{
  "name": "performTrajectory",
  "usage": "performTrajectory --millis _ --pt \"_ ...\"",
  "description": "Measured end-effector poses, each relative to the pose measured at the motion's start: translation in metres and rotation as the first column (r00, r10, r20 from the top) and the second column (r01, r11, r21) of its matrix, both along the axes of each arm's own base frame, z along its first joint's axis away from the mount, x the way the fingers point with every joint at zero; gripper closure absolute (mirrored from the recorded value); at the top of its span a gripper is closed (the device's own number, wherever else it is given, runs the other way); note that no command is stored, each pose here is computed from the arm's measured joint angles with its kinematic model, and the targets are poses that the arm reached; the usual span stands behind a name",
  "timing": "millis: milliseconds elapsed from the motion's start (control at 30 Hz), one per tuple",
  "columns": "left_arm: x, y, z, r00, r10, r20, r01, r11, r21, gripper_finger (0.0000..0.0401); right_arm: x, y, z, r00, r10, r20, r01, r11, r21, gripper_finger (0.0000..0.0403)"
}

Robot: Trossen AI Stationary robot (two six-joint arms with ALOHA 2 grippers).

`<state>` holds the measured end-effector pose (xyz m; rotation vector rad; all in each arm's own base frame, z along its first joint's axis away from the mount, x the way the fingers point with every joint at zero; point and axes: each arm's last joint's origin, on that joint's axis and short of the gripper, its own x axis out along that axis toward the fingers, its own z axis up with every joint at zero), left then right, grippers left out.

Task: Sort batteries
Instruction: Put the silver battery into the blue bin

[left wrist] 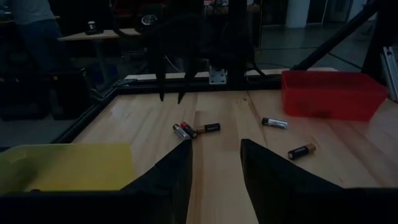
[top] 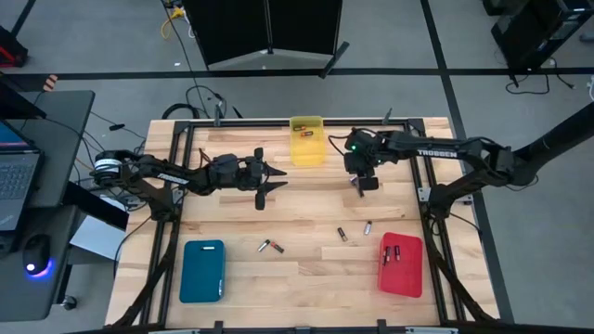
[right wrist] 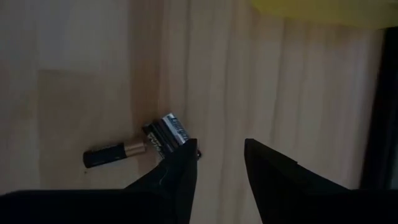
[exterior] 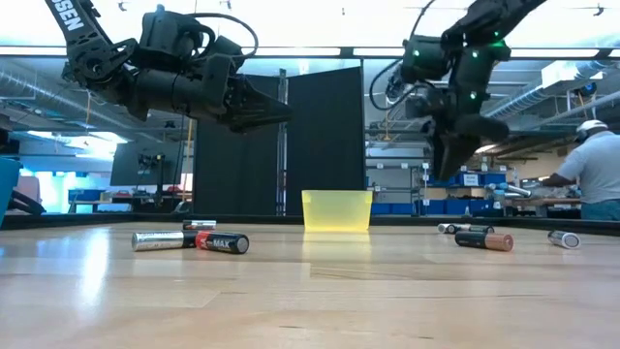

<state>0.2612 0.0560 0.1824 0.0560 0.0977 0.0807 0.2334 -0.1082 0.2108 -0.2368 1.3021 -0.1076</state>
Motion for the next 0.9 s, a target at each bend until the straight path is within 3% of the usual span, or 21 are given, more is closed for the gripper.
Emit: performTrajectory --millis 367,533,767,900 --pt "0.0 0.0 0.0 1.0 0.0 0.0 0.0 1.0 0.0 0.0256 -0.011 0.003 -0.029 1.0 0.004 -0.022 -0.004 1.0 0.009 0.0261" --pt "0.0 0.0 0.0 1.0 0.0 -0.001 0.0 1.0 0.0 0.0256 -0.012 -0.007 -0.036 0.998 -0.046 -0.039 0.047 0.999 0.022 0.0268" --pt "0.0 0.0 -0.001 1.0 0.0 -0.008 0.0 1.0 -0.002 0.0256 0.005 -0.02 -0.048 0.992 -0.041 -0.122 0.045 0.998 0.032 0.0275" --pt "0.0 0.0 -0.001 1.0 0.0 -0.012 0.0 1.0 -0.003 0.0256 0.01 -0.022 -0.052 0.981 0.025 -0.192 -0.013 0.998 0.062 0.0274"
